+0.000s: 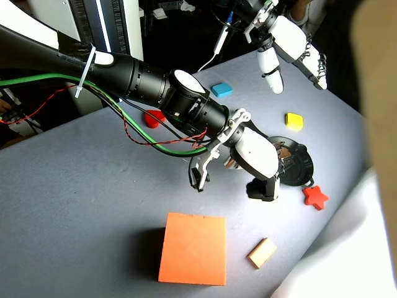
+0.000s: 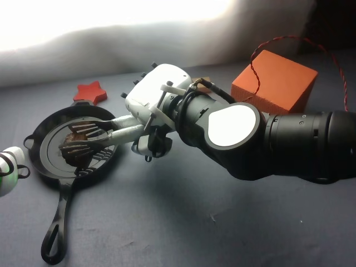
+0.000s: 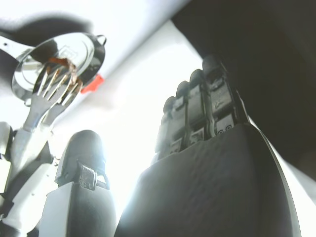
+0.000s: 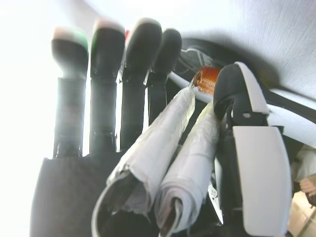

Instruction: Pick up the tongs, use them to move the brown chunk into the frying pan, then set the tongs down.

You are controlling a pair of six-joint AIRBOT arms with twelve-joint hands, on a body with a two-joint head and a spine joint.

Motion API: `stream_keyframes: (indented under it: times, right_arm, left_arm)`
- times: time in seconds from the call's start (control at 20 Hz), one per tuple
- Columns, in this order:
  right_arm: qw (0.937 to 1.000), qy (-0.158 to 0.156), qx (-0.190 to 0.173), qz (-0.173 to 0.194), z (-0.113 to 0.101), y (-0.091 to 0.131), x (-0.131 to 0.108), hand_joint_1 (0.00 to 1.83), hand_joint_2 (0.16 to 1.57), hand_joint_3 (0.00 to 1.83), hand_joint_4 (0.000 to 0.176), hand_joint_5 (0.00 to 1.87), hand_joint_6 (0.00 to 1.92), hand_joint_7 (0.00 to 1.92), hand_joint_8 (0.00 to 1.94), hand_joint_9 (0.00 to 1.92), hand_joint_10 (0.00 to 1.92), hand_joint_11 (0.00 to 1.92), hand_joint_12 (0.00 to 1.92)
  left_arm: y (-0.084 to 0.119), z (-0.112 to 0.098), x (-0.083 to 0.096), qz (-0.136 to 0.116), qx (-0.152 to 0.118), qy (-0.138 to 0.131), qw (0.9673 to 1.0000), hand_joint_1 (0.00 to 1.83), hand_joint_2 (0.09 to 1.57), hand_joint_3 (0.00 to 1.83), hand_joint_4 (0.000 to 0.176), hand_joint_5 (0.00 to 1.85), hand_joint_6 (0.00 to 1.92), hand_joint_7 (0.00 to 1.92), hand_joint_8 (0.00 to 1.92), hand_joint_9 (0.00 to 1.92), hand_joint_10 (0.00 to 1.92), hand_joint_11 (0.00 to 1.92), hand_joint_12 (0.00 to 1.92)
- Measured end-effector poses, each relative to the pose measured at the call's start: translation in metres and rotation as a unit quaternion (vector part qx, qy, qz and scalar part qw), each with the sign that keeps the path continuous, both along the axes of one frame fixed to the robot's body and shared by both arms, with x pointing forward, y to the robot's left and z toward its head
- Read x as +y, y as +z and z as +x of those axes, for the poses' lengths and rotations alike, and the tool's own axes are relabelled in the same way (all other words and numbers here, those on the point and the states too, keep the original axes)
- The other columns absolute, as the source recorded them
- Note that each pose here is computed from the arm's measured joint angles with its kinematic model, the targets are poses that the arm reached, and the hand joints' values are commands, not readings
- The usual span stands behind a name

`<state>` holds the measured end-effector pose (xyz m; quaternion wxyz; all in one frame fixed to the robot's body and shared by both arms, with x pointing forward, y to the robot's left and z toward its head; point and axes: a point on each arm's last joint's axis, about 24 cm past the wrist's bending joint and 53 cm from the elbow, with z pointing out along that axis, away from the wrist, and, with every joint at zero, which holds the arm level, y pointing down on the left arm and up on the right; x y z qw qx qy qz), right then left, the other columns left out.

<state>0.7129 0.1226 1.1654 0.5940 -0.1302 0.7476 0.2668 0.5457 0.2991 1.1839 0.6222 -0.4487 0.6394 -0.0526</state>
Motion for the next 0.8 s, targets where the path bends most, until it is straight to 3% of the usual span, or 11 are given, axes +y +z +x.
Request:
stream_keyframes:
  times: [0.25,0.35,0.5,0.6,0.8]
  right_arm:
    - [1.0000,-0.004,-0.003,0.006,0.001,0.011,-0.007,0.39,1.38,0.00,0.000,0.70,0.85,0.87,1.05,0.77,1.35,0.61,1.80]
    - [0.9997,0.001,-0.021,0.015,-0.005,0.036,-0.011,0.38,1.38,0.00,0.000,0.71,0.84,0.88,1.01,0.77,1.34,0.60,1.81]
    - [0.9992,0.008,-0.038,0.007,-0.018,0.048,-0.017,0.39,1.38,0.00,0.000,0.70,0.84,0.87,1.02,0.77,1.35,0.60,1.81]
    - [0.9993,0.013,-0.034,0.011,-0.035,0.053,-0.027,0.38,1.39,0.00,0.000,0.70,0.87,0.85,1.06,0.74,1.36,0.60,1.80]
    - [0.9988,-0.026,-0.039,0.014,-0.056,0.063,-0.076,0.35,1.40,0.00,0.000,0.71,0.91,0.86,1.09,0.77,1.38,0.62,1.81]
  left_arm:
    - [0.000,0.000,0.000,0.000,0.000,0.000,1.0000,0.23,1.33,0.00,0.019,0.03,0.00,0.07,0.00,0.08,0.00,0.00,0.31]
    - [0.000,0.000,-0.001,0.000,0.000,-0.001,1.0000,0.22,1.33,0.00,0.024,0.02,0.00,0.07,0.00,0.08,0.00,0.00,0.28]
    - [0.000,0.000,0.000,0.000,0.000,0.000,1.0000,0.23,1.33,0.00,0.029,0.02,0.00,0.07,0.00,0.07,0.00,0.00,0.27]
    - [0.000,0.000,0.000,0.000,0.000,0.000,1.0000,0.25,1.33,0.00,0.025,0.03,0.00,0.08,0.00,0.09,0.00,0.00,0.33]
    - [-0.005,0.004,-0.009,-0.009,0.006,-0.020,0.9997,0.27,1.32,0.00,0.032,0.03,0.00,0.09,0.00,0.09,0.00,0.00,0.37]
